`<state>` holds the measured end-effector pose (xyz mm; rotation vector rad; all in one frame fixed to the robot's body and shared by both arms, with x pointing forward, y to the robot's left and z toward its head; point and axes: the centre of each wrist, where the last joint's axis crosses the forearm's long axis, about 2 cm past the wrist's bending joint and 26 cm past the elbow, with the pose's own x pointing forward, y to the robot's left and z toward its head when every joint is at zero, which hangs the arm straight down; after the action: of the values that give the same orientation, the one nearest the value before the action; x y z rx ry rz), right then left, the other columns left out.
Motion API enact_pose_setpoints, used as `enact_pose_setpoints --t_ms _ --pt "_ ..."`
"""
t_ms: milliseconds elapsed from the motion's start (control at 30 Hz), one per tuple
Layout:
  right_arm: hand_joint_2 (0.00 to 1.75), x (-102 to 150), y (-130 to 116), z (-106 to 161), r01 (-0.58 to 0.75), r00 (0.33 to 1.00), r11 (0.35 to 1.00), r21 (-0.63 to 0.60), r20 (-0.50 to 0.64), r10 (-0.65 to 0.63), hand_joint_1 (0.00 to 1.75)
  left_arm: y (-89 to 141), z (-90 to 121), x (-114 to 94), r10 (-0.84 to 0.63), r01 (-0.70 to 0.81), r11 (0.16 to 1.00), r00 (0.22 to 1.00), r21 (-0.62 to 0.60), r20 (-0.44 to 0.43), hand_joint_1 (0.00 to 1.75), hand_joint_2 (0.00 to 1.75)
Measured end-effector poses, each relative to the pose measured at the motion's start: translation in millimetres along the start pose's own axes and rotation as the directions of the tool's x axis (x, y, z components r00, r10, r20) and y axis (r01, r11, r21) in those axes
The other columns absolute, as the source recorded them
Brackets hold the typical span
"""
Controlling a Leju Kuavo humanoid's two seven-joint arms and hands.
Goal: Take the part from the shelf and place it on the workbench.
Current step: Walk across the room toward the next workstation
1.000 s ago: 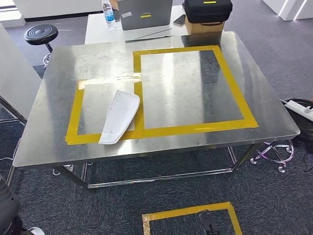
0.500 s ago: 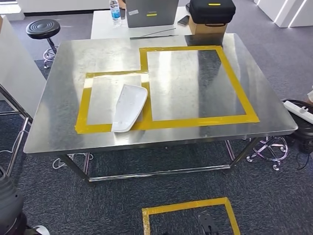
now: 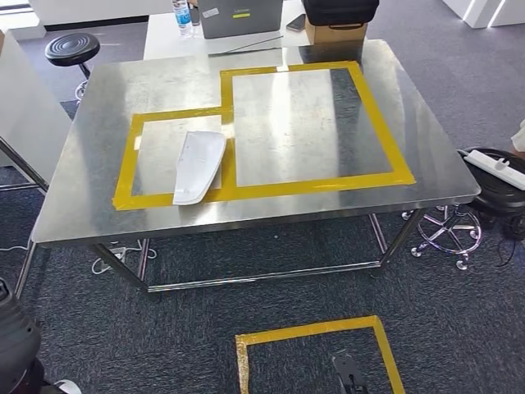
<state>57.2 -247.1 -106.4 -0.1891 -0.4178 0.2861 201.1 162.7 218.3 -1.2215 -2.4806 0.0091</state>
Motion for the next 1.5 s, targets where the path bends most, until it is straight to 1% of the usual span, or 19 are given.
enact_pose_setpoints --t_ms 1500 --pt "0.0 0.9 3.4 0.9 0.014 1.0 1.0 0.003 -0.001 -0.014 0.0 -1.1 -1.2 -0.7 0.015 -0.015 1.0 1.0 -0.006 0.006 0.0 1.75"
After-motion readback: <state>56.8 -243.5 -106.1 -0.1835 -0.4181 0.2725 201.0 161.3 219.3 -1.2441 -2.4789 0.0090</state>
